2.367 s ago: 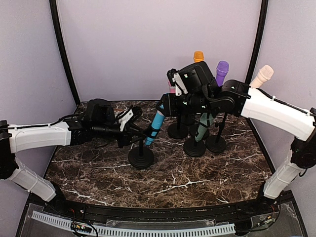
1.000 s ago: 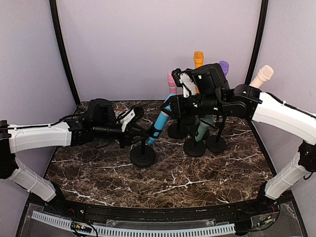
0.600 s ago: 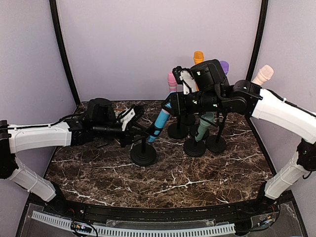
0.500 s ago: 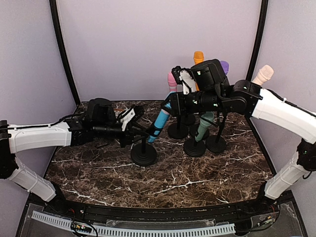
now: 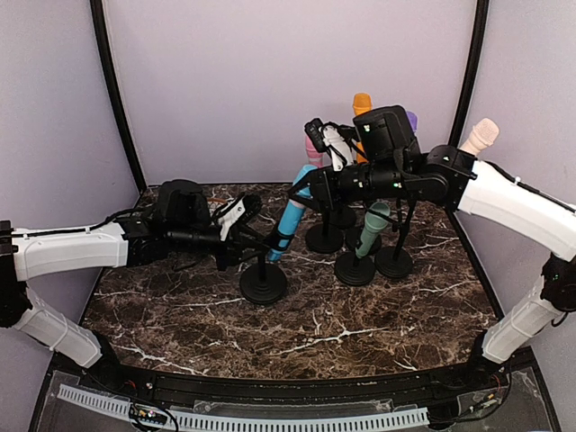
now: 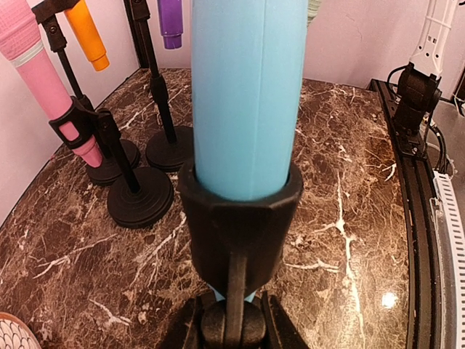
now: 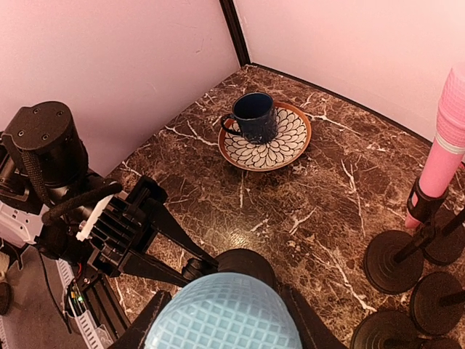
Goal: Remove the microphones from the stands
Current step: Remove the microphone from the microphone stand.
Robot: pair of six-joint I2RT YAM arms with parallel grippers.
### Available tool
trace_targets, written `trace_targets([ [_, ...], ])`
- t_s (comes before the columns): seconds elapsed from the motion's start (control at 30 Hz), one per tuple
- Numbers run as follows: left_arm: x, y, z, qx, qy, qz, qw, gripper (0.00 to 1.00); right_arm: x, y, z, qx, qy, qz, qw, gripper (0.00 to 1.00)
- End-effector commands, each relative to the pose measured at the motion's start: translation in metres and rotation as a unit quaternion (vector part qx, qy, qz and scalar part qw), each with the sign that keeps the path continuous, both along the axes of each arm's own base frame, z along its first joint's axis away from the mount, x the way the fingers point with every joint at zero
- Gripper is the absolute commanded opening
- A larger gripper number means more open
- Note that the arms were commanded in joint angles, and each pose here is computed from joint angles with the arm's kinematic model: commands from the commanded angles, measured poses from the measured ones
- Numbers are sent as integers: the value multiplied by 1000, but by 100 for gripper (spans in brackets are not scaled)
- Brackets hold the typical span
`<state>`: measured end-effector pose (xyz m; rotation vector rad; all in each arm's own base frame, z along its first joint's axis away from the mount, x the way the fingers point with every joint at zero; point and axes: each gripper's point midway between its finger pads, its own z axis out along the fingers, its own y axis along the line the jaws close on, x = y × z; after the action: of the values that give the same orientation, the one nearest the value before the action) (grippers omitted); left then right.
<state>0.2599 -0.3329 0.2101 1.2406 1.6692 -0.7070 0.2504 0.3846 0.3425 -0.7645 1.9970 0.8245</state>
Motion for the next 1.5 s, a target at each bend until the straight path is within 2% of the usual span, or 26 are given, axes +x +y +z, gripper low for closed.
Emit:
trace_targets([
  [0.0, -7, 23, -53, 79, 55, 20, 995, 0, -13, 6, 113, 163, -96, 34, 981, 41],
  [0.3, -6, 25, -57, 84, 53, 23, 995, 0, 36, -20, 90, 92, -84, -127, 984, 41],
  [0.57, -4, 26, -61, 93, 50, 28, 994, 0, 59, -55, 85, 91, -56, -240, 965, 41],
  [0.7, -4, 26, -59, 93, 47, 28, 994, 0, 65, -67, 82, 108, -39, -259, 959, 41],
  [1.0, -4, 26, -61, 98, 47, 30, 994, 0, 53, -58, 88, 139, -44, -204, 968, 41],
  [1.27, -4, 26, -63, 100, 49, 30, 993, 0, 12, -26, 109, 189, -72, -42, 978, 41],
  [1.47, -4, 26, -64, 101, 50, 29, 993, 0, -6, -20, 114, 191, -92, 18, 977, 41],
])
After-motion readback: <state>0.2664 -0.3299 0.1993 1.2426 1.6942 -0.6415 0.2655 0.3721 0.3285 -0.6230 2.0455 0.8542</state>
